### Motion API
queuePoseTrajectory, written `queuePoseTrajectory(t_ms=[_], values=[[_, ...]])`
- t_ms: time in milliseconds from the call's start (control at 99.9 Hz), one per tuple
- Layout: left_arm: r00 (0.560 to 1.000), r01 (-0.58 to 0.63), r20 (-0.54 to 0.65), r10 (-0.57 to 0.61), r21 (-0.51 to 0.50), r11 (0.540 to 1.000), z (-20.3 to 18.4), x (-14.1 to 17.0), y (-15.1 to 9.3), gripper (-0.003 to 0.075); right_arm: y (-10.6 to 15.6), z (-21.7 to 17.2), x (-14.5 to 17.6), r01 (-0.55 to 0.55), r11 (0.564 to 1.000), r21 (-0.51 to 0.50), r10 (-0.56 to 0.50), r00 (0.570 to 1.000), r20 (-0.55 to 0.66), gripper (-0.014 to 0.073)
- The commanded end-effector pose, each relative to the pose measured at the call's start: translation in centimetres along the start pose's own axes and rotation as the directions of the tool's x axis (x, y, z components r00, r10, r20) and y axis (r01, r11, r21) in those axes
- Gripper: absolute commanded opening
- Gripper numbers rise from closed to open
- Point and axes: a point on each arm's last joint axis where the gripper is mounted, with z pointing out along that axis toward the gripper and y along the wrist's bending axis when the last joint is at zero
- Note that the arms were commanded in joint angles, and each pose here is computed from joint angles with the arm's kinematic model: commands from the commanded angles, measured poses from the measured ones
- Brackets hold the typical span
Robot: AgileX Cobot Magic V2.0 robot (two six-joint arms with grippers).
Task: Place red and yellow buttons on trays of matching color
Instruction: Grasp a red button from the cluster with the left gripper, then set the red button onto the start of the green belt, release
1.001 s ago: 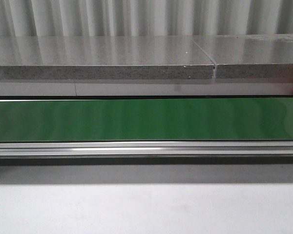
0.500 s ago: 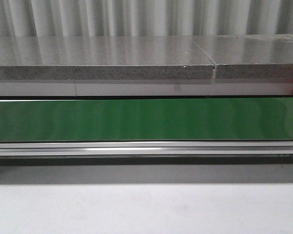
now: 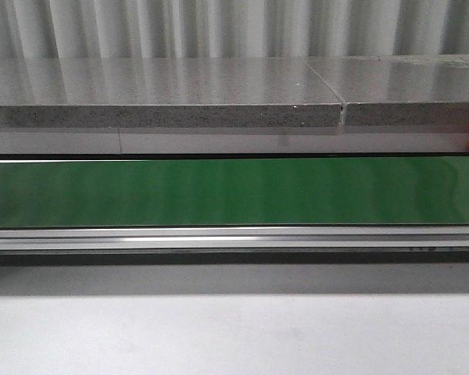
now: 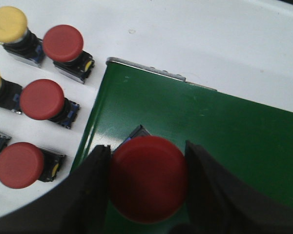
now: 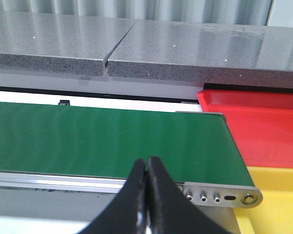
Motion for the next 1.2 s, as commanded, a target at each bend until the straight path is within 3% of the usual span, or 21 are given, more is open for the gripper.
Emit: queuePoseTrajectory(t_ms=[0, 180, 270, 370, 490, 560, 781, 1041, 1191], values=[[0.997, -0.012, 0.073, 0.010, 0.021, 1.000, -0.7, -1.3, -0.6, -0.0021, -0.1, -0.2, -1.2, 0.003, 1.000, 0.007, -0.004, 0.995, 0.101, -0.0068], [0.999, -0.013, 0.030, 0.013, 0.011, 1.000, 0.1, -1.0, -0.6, -0.0017, -0.1, -0.2, -1.2, 0.003, 1.000, 0.007, -0.004, 0.995, 0.101, -0.0068], [0.999, -0.013, 0.032, 0.013, 0.012, 1.000, 0.1, -1.0, -0.6, 0.0040, -0.1, -0.2, -1.2, 0.003, 1.000, 0.007, -0.004, 0.995, 0.101, -0.0068], [0.999, -0.013, 0.036, 0.013, 0.013, 1.000, 0.1, -1.0, -0.6, 0.0205, -0.1, -0.2, -1.2, 0.003, 1.000, 0.007, -0.004, 0.995, 0.101, -0.0068], [0.999, -0.013, 0.034, 0.013, 0.012, 1.000, 0.1, -1.0, -0.6, 0.0498, -0.1, -0.2, -1.2, 0.003, 1.000, 0.007, -0.004, 0.995, 0.101, -0.0068], [0.999, -0.013, 0.032, 0.013, 0.012, 1.000, 0.1, -1.0, -0.6, 0.0593, -0.1, -0.2, -1.2, 0.003, 1.000, 0.007, -0.004, 0.995, 0.101, -0.0068], [0.998, -0.036, 0.055, 0.035, 0.016, 0.999, -0.4, -1.6, -0.6, 0.0606, -0.1, -0.2, -1.2, 0.003, 1.000, 0.007, -0.004, 0.995, 0.101, -0.0068], [0.983, -0.027, 0.181, 0.020, 0.037, 0.999, -4.3, -3.0, -0.6, 0.0606, -0.1, -0.2, -1.2, 0.003, 1.000, 0.007, -0.004, 0.995, 0.101, -0.0068], [0.984, 0.007, 0.180, -0.010, 0.016, 1.000, -5.2, -2.8, 0.4, 0.0606, -0.1, -0.2, -1.2, 0.003, 1.000, 0.007, -0.004, 0.995, 0.101, -0.0068]])
